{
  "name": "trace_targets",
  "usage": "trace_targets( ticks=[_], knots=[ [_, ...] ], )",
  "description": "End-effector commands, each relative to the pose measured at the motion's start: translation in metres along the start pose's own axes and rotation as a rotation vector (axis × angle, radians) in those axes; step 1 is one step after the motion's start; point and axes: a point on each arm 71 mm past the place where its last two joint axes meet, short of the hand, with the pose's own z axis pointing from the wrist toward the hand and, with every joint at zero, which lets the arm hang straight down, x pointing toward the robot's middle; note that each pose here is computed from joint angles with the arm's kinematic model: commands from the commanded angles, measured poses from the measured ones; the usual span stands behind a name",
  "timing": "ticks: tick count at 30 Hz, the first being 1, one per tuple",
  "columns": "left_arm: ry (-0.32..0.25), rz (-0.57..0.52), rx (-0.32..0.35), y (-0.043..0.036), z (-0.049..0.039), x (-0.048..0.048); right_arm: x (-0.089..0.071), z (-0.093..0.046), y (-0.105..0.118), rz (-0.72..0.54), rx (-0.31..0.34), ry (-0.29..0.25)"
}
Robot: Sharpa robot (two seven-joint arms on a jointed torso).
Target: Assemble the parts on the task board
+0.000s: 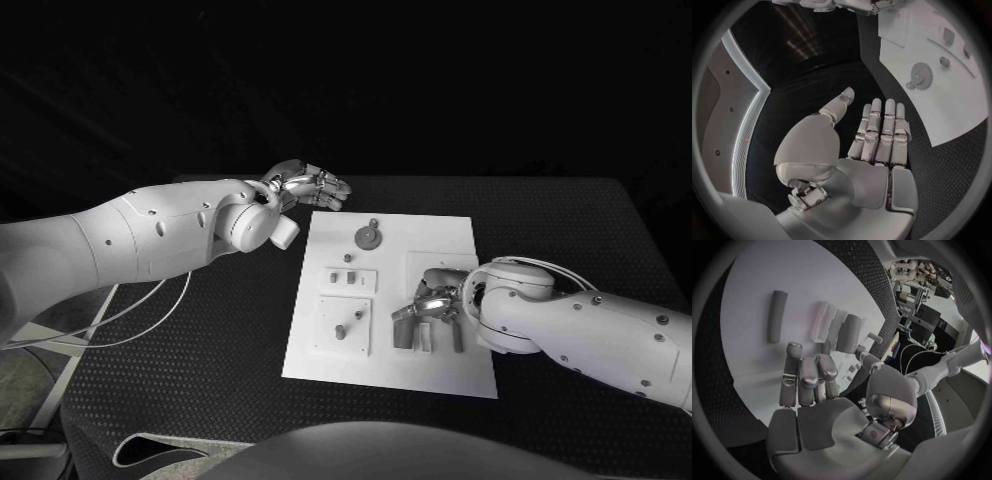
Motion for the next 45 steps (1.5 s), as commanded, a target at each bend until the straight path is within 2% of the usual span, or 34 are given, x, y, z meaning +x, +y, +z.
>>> trace_targets(
  ticks=[1, 12, 26, 36, 41, 45],
  knots=[
    [0.018, -0.002, 0.006, -0.0014, 0.0002, 0.0018, 0.006, 0.002, 0.004, -0.053, -0.010, 0.018],
    [0.019, -0.002, 0.004, -0.0012, 0.0003, 0.0018, 0.010, 0.003, 0.007, -0.100, -0.010, 0.013],
    [0.018, 0.001, 0.000, -0.0007, 0.0005, 0.0011, 0.013, -0.003, 0.001, 0.054, -0.035, 0.039],
    [0.020, 0.003, -0.004, -0.0003, 0.0006, 0.0008, 0.000, -0.007, -0.006, 0.196, -0.047, 0.040],
    [0.018, 0.005, -0.004, 0.0000, 0.0004, -0.0003, -0.008, -0.007, -0.010, 0.227, -0.046, 0.022],
    [0.020, 0.005, -0.004, -0.0001, 0.0007, 0.0001, -0.012, -0.007, -0.011, 0.246, -0.049, 0.038]
  ],
)
